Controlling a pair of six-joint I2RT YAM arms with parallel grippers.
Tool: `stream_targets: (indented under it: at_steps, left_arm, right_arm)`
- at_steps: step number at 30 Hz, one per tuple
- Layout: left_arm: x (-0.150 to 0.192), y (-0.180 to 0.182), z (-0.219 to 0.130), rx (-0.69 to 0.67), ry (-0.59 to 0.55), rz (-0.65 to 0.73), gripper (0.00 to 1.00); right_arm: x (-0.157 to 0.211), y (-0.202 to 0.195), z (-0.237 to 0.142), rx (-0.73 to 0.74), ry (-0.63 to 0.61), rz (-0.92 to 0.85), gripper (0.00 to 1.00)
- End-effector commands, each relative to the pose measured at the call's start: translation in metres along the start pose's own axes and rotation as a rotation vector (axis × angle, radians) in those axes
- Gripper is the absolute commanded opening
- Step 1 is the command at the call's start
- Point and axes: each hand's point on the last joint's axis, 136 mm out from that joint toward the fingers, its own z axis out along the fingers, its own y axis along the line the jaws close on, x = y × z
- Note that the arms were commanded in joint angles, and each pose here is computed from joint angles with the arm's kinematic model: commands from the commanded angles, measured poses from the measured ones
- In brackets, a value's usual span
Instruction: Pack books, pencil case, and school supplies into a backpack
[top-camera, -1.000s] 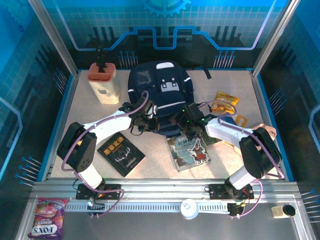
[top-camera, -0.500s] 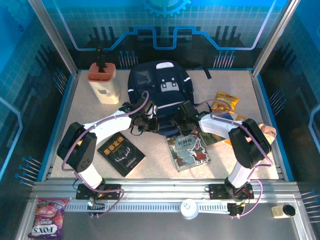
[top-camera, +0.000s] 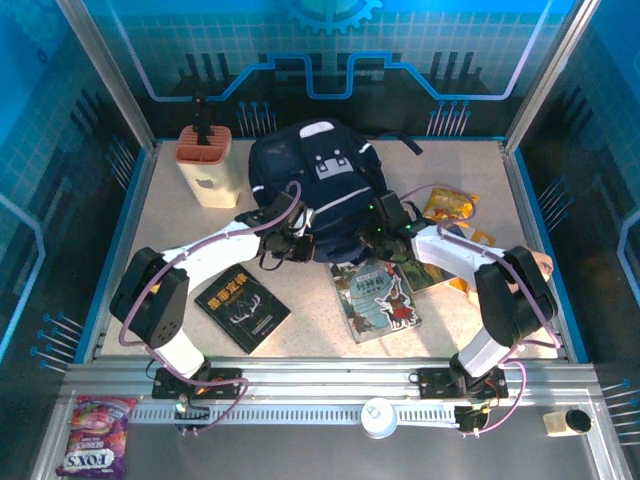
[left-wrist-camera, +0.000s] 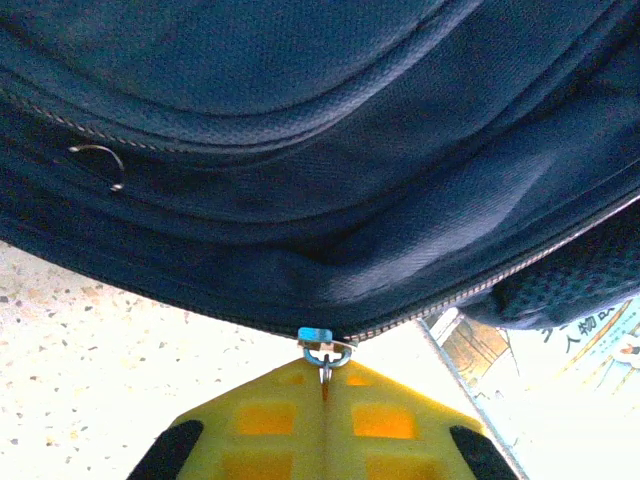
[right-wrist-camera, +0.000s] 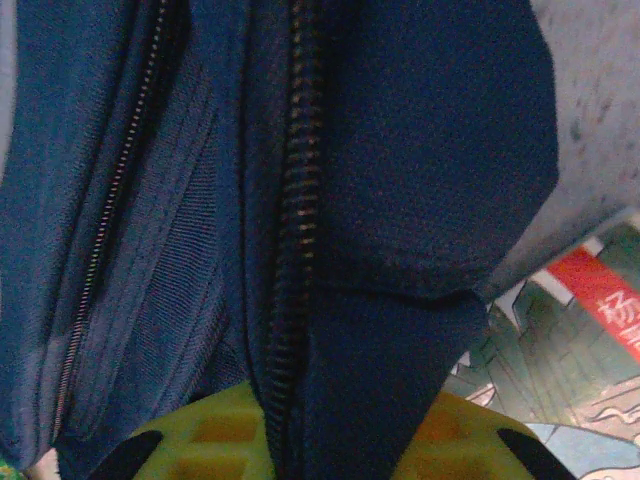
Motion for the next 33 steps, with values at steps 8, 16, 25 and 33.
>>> stream_targets:
  at_steps: [8, 16, 25, 33]
  left_arm:
    - [-0.017, 0.035, 0.000, -0.032, -0.050, 0.115, 0.00]
    - [-0.048, 0.080, 0.012, -0.163, -0.077, 0.146, 0.00]
    - [-0.085, 0.122, 0.016, -0.312, -0.158, 0.128, 0.00]
    - [-0.115, 0.139, 0.017, -0.319, -0.184, 0.063, 0.04]
  right_arm:
    - [-0.060, -0.007, -0.032, -0.019, -0.167, -0.013, 0.17]
    - [-0.068, -0.011, -0.035, -0.011, -0.172, -0.014, 0.17]
    - [-0.068, -0.013, -0.037, -0.012, -0.168, -0.013, 0.17]
    - [-0.062, -0.010, -0.036, -0.025, -0.149, -0.010, 0.18]
